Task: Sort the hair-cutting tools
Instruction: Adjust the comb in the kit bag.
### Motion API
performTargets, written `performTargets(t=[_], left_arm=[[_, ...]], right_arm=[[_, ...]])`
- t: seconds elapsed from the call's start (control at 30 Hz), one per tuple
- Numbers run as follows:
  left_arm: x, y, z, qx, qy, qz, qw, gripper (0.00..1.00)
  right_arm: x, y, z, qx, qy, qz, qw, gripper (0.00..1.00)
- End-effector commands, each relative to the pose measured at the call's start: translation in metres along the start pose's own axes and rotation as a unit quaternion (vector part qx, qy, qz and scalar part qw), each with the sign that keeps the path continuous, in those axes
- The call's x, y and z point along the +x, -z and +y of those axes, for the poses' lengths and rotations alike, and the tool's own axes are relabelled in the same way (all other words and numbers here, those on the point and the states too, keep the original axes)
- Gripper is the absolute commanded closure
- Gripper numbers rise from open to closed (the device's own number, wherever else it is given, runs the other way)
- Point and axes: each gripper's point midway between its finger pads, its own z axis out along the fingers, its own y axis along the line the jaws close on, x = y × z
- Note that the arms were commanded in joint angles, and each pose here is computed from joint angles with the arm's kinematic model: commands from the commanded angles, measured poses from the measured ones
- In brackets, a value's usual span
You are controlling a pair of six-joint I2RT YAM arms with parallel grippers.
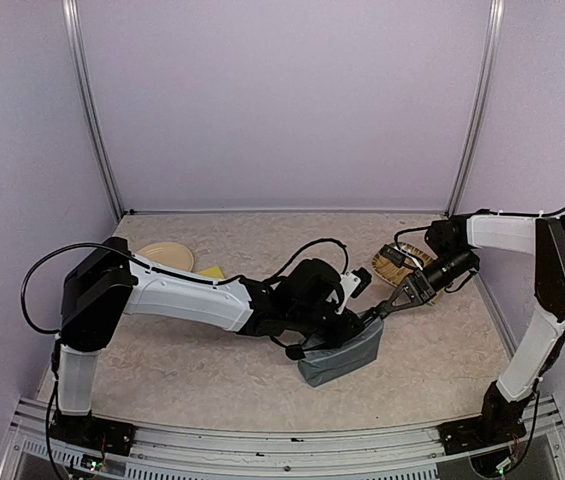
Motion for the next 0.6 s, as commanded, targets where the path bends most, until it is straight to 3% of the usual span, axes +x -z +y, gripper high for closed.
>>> performTargets(t=[0.0, 0.2, 0.57], left_arm=[[-0.004, -0.006, -0.003, 0.019, 0.012, 0.002, 1.000, 0.90], [-0.012, 0.008, -0.007, 0.023, 0.019, -0.004, 1.000, 1.00], [0.017, 0.017, -0.013, 0.029, 0.009, 0.051, 0.998, 1.00]], right_arm=[[-0.011, 0.010, 0.005, 0.001, 0.013, -0.023, 1.000, 0.99], [-0.010, 0.010, 0.005, 0.004, 0.013, -0.022, 1.000, 0.99], [-0.015, 0.013, 0.009, -0.006, 0.013, -0.035, 0.999, 1.00]])
